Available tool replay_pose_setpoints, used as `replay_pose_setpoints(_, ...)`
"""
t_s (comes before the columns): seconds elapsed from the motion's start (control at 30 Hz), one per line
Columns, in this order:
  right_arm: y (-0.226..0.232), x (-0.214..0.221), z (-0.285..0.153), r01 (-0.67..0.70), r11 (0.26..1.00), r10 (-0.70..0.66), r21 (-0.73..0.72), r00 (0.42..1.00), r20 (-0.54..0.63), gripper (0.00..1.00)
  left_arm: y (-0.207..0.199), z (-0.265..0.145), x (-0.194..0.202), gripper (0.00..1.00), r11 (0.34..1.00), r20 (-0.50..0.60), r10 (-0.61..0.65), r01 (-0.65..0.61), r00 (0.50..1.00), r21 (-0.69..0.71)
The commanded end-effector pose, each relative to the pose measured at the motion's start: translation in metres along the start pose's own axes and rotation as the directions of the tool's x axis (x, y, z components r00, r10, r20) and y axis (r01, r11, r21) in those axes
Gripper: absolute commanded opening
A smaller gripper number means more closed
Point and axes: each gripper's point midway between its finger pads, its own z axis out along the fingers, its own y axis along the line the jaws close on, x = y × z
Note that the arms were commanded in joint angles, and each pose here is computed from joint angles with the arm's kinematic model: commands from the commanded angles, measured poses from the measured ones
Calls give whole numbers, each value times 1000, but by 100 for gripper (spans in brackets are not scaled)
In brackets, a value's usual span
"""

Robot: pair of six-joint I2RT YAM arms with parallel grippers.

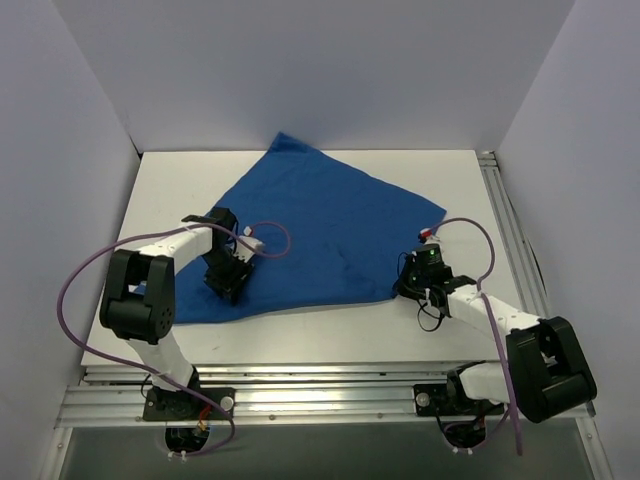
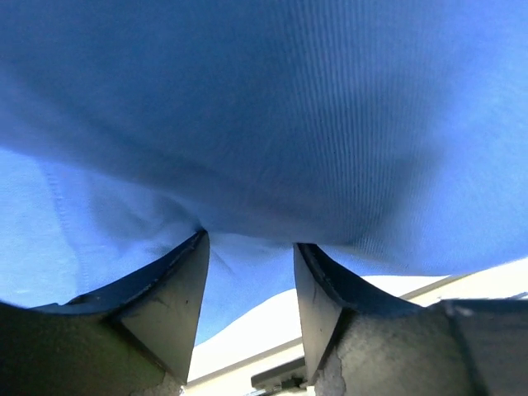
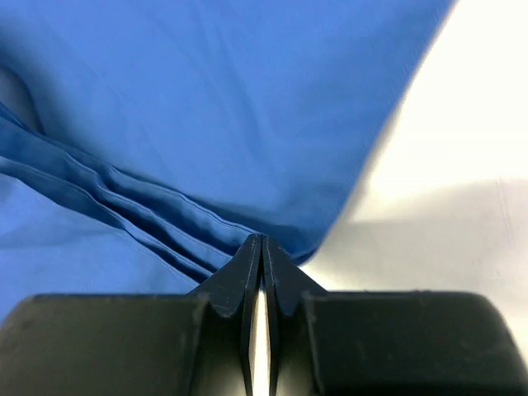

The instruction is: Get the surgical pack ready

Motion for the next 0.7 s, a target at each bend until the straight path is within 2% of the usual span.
replay_pose_setpoints(0.0, 0, -10, -13, 18, 999, -18, 40, 1000, -4, 0, 7, -30, -43, 55, 999, 210, 51, -49, 976, -15)
replay_pose_setpoints(0.07, 21, -36, -28, 51, 999, -52, 19, 996, 70, 0, 2, -53, -50, 57, 998, 273, 64, -64, 960, -7)
replay_pose_setpoints(0.1, 15, -42, -35, 68, 994, -75, 83, 993, 86, 0, -3, -62, -48, 58, 997, 290, 65, -72, 955, 14)
replay_pose_setpoints(0.13, 24, -50, -42, 83, 993, -92, 84, 989, 113, 0, -4, -70, -50, 58, 997, 311, 69, -77, 948, 14)
replay_pose_setpoints(0.23, 63, -60, -50, 143, 989, -148, 40, 978, 145, 0, 2, -89, -48, 61, 998, 357, 57, -58, 932, -9)
replay_pose_setpoints(0.3, 87, -58, -47, 166, 986, -160, -29, 977, 142, 0, 9, -84, -46, 61, 999, 342, 40, -30, 939, -35)
replay_pose_setpoints(0.33, 96, -49, -39, 168, 983, -161, -71, 981, 106, 0, 14, -80, -45, 61, 998, 328, 32, -16, 944, -53)
replay_pose_setpoints(0.43, 115, -42, -22, 156, 976, -141, -152, 984, 107, 0, 14, -58, -44, 60, 1000, 273, -1, 6, 962, -20)
replay_pose_setpoints(0.47, 126, -35, -20, 161, 965, -148, -209, 986, 78, 0, 16, -49, -46, 60, 1000, 253, -6, 10, 967, -14)
replay_pose_setpoints(0.57, 154, -36, -10, 184, 930, -164, -319, 983, 88, 0, 22, -38, -58, 60, 999, 249, -19, 28, 968, -34)
replay_pose_setpoints(0.67, 160, -26, 5, 195, 918, -186, -345, 981, 60, 0, 25, -27, -68, 60, 999, 240, -19, 31, 971, -43)
